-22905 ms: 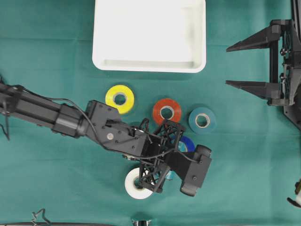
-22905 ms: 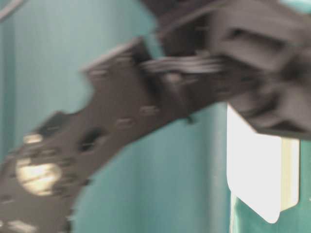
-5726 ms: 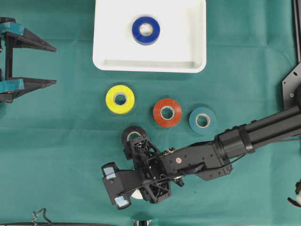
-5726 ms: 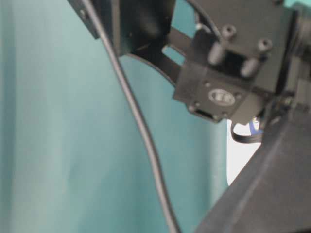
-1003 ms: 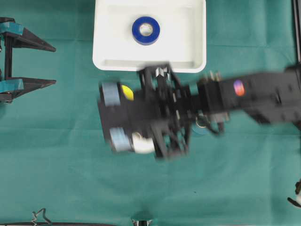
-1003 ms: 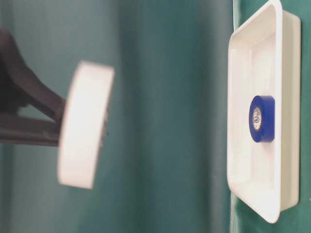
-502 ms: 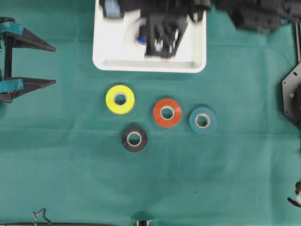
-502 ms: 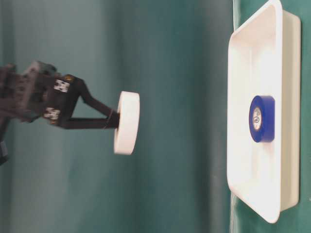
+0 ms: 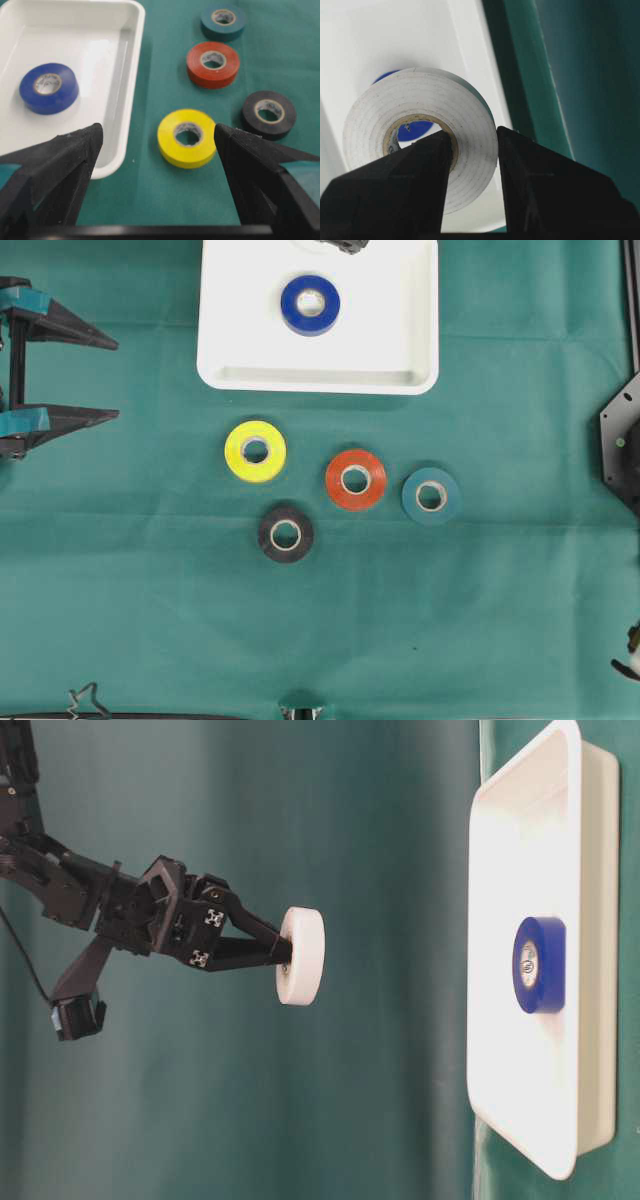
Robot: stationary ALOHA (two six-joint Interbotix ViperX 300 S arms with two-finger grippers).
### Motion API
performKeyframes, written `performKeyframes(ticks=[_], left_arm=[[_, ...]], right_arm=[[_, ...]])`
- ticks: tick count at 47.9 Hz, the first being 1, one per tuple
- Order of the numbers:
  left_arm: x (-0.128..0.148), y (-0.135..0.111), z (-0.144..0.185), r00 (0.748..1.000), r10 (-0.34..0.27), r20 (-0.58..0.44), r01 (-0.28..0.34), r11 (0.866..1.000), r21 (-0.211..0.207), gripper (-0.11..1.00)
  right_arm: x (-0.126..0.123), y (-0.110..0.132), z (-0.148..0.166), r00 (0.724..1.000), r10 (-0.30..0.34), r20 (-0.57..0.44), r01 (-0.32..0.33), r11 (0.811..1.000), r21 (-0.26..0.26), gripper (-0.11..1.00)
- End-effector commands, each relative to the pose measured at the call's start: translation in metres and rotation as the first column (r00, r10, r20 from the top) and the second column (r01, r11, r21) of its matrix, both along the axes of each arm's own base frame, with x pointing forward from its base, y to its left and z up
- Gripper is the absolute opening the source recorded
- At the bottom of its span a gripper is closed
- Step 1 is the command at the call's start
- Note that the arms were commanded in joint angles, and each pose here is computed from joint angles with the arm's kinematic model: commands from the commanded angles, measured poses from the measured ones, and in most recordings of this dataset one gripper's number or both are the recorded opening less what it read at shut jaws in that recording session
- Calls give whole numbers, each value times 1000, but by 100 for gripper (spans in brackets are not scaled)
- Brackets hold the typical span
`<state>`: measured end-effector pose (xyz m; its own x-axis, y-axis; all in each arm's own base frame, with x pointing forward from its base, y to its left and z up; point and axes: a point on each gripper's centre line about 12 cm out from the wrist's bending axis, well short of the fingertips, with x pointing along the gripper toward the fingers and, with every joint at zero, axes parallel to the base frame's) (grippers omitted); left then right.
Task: Pick up the tape from a random location and place it into the white case.
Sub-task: 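Lift the white tape roll and carry it over the white tray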
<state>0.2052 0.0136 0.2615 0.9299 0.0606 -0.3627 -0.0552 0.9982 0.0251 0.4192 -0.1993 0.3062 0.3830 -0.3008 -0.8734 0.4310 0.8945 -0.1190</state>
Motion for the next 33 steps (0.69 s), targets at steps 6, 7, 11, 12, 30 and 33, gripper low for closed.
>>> performKeyframes(ticks=[6,7,11,12,30,33], left_arm=[[2,0,5,1000,-2,12,1,1000,1,98],[2,0,4,1000,-2,11,1,1000,1,98],[2,0,4,1000,-1,11,1,1000,-1,98],[2,0,4,1000,-1,11,1,1000,-1,98],[2,0,5,1000,1,12,-1,1000,2,98],[2,1,4,1000,5,11,-5,1000,1,98]], right_arm=[[-12,0,13,1000,-11,12,11,1000,-8,30],[-14,-1,13,1000,-14,10,14,1000,-7,30],[-26,-2,11,1000,-27,2,27,1000,-3,30],[-29,-3,11,1000,-31,5,31,1000,-4,30],[-72,-1,-1,997,-61,55,63,998,-24,30],[-73,-1,-1,996,-59,68,61,998,-29,30]])
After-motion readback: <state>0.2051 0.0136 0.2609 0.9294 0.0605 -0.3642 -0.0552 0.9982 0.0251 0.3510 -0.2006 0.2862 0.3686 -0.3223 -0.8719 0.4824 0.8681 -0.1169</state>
